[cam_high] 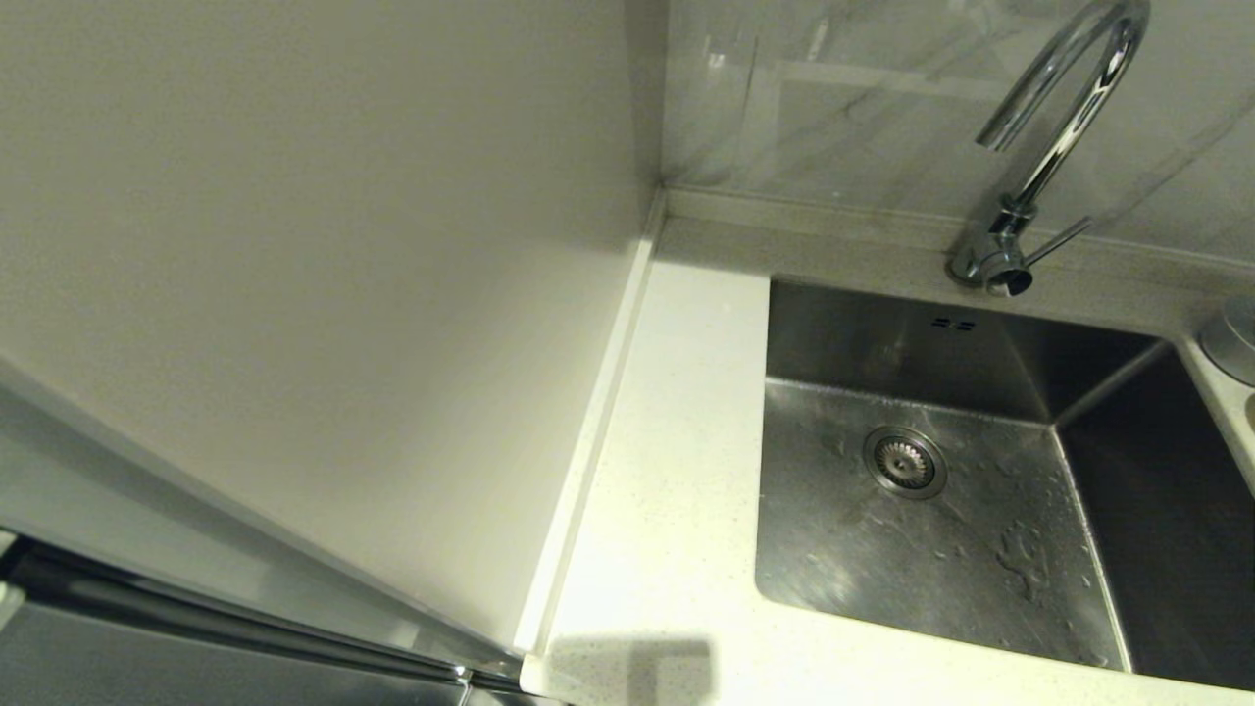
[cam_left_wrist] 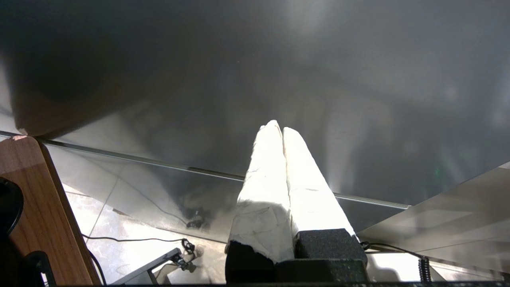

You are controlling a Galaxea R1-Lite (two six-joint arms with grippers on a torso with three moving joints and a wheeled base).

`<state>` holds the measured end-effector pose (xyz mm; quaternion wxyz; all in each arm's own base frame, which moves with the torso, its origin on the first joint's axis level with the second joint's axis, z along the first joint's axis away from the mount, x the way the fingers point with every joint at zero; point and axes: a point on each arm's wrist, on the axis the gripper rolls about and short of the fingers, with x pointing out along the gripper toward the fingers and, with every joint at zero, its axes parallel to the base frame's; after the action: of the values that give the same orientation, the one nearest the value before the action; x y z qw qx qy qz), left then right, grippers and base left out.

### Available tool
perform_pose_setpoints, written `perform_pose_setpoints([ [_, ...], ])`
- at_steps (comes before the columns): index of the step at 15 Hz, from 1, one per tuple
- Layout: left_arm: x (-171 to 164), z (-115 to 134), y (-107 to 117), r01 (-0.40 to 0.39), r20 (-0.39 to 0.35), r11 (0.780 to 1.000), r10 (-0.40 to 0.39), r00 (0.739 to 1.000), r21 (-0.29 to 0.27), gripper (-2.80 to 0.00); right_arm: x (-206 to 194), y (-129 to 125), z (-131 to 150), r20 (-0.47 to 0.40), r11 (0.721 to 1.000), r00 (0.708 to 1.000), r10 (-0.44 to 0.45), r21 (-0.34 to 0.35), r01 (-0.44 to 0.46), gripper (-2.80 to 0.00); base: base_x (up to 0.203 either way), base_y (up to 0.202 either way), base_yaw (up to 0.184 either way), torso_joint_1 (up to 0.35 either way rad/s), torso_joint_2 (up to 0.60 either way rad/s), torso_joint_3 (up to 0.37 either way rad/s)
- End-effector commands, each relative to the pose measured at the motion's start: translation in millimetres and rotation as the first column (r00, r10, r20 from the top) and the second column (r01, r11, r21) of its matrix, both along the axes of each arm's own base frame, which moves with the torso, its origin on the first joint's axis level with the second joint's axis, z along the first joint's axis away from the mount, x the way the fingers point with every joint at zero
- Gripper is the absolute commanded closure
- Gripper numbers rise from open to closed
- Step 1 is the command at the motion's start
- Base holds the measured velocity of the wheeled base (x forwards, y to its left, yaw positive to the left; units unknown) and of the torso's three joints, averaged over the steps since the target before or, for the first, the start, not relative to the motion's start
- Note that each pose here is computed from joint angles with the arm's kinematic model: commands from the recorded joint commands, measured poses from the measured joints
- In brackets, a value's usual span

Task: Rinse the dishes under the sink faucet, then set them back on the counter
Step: Put a bowl into the sink

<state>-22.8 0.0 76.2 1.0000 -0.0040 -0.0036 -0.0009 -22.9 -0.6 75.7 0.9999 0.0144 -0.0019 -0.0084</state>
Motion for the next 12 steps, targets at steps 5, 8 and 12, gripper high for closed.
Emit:
perform_pose_setpoints([
  [5, 0, -1, 0, 0.0, -0.003, 1.0, 0.0, 1.0, 0.0, 0.0, 1, 0, 1, -0.015, 0.999, 1.0, 0.008, -0.042, -0.008, 0.0, 0.0, 0.0, 0.0, 0.0, 0.0, 0.0],
  [8, 0, -1, 0, 0.0, -0.003, 1.0, 0.0, 1.0, 0.0, 0.0, 12, 0, 39, -0.087, 0.999, 0.996, 0.011, -0.039, -0.015, 0.0, 0.0, 0.0, 0.0, 0.0, 0.0, 0.0],
  [12, 0, -1, 0, 0.0, -0.003, 1.0, 0.0, 1.0, 0.0, 0.0, 75, -1, 199, -0.053, 1.0, 0.998, -0.017, 0.016, 0.018, 0.0, 0.0, 0.0, 0.0, 0.0, 0.0, 0.0],
])
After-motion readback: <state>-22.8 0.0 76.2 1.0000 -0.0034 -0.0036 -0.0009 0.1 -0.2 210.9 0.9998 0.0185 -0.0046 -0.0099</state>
